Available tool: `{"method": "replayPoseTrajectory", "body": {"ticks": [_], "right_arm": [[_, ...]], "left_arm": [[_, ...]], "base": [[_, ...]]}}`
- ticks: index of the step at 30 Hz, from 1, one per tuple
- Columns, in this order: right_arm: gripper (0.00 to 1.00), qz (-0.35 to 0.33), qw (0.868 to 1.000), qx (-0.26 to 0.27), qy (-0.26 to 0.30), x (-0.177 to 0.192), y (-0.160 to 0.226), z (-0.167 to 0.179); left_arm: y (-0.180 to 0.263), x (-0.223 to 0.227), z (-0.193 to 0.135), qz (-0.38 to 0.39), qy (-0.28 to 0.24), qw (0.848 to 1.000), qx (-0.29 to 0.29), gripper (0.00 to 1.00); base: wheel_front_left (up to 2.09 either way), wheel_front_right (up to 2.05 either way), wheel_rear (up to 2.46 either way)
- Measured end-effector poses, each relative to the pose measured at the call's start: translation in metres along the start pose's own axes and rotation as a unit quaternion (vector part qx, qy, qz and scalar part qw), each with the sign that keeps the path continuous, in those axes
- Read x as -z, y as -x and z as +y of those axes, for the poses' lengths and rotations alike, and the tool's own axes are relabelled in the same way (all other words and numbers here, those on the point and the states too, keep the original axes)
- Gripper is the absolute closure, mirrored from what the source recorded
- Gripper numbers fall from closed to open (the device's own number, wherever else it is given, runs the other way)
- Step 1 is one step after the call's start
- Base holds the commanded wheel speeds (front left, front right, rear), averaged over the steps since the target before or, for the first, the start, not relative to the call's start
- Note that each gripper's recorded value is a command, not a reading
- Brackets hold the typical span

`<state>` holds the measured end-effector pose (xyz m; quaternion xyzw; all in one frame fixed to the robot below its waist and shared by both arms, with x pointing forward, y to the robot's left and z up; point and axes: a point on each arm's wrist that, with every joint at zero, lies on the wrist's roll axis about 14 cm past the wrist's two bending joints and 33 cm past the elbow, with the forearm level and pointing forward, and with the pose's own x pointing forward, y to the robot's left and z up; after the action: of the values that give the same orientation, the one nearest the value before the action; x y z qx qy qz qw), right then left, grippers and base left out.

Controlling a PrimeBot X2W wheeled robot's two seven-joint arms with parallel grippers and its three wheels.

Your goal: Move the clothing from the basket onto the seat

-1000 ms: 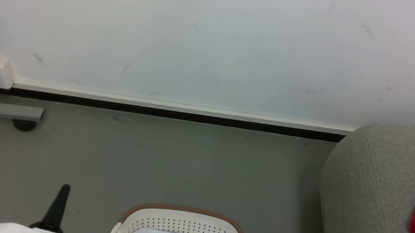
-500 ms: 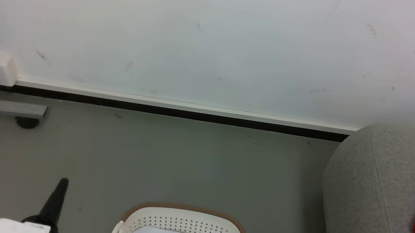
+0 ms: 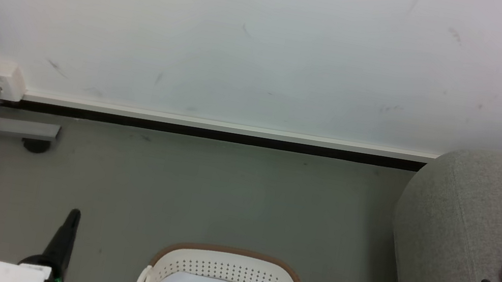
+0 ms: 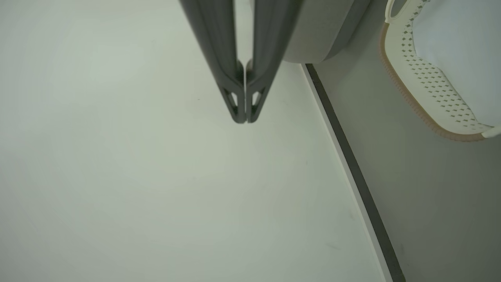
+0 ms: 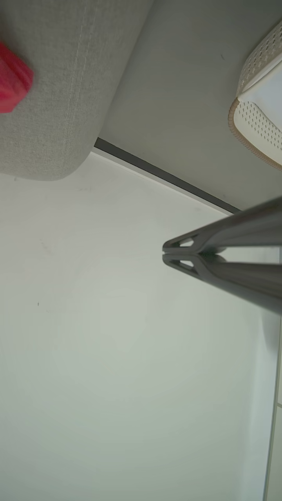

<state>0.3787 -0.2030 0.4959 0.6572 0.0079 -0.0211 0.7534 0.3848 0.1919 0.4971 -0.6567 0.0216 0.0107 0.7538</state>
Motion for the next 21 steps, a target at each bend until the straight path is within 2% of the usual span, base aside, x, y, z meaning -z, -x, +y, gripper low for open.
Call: {"method": "replayPoseTrajectory", "body": {"ticks": [21], "right_arm": [[1.00,0.010,0.997,-0.015,-0.072,0.0035,-0.0083,0.0085]], "left_arm": [[-0.0025,-0.0088,-0.0062,-0.007,0.068,0.998,0.018,1.00]], "base": [[0.00,0.00,0.00]]}}
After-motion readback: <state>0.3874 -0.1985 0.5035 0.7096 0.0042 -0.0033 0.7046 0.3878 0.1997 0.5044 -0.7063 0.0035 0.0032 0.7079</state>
